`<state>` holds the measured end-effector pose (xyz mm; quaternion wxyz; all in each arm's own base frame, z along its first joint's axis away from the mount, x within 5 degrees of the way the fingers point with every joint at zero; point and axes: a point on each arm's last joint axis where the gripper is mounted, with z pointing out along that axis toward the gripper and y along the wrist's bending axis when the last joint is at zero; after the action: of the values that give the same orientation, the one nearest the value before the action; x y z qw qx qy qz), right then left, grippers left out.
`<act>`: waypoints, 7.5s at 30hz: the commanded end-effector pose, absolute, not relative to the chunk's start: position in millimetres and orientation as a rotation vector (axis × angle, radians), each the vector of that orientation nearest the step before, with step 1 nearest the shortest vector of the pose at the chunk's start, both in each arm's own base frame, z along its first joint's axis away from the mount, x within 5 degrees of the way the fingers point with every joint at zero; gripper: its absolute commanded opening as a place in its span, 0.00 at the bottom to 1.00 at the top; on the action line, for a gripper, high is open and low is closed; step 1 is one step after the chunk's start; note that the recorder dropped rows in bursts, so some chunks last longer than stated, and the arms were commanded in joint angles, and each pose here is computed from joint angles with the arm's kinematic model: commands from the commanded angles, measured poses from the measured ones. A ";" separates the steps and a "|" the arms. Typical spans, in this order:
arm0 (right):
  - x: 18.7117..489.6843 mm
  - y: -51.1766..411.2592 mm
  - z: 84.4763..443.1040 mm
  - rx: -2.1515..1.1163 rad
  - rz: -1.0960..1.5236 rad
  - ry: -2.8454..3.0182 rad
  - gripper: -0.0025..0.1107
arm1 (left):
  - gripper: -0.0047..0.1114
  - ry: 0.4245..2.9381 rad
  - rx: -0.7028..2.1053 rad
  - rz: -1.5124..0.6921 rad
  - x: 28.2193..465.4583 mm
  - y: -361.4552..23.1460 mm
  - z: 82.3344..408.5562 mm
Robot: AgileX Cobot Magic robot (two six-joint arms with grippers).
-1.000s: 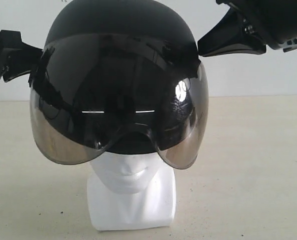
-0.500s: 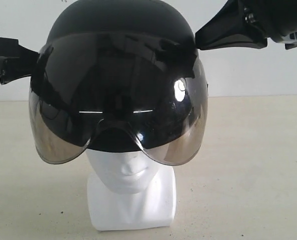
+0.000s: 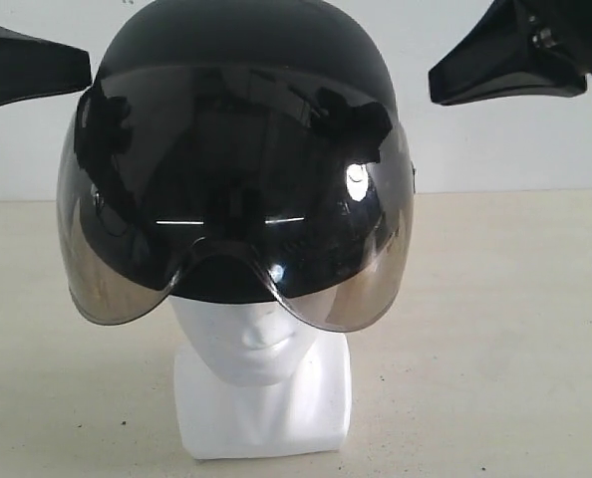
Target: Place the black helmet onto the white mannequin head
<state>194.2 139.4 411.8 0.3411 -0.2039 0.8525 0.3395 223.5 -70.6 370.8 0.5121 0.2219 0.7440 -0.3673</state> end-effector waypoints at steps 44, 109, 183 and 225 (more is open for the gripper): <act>163.4 191.6 411.3 -0.735 1.036 2.137 0.02 | 0.08 1.786 0.741 -1.186 195.8 -86.5 376.5; 156.4 189.1 383.0 -0.770 1.021 2.325 0.02 | 0.08 1.964 0.631 -1.257 174.0 -84.5 305.4; 14.6 12.5 443.4 -0.426 0.633 2.015 0.02 | 0.08 1.047 0.307 -0.481 0.2 -27.7 415.8; 14.1 12.0 443.1 -0.427 0.632 2.017 0.02 | 0.08 1.576 0.050 -0.165 55.9 -7.9 204.9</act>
<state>14.3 13.1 442.6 0.4689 -0.1757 0.8254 0.2606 56.0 -8.1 209.5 0.7126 0.0089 0.6953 -0.0927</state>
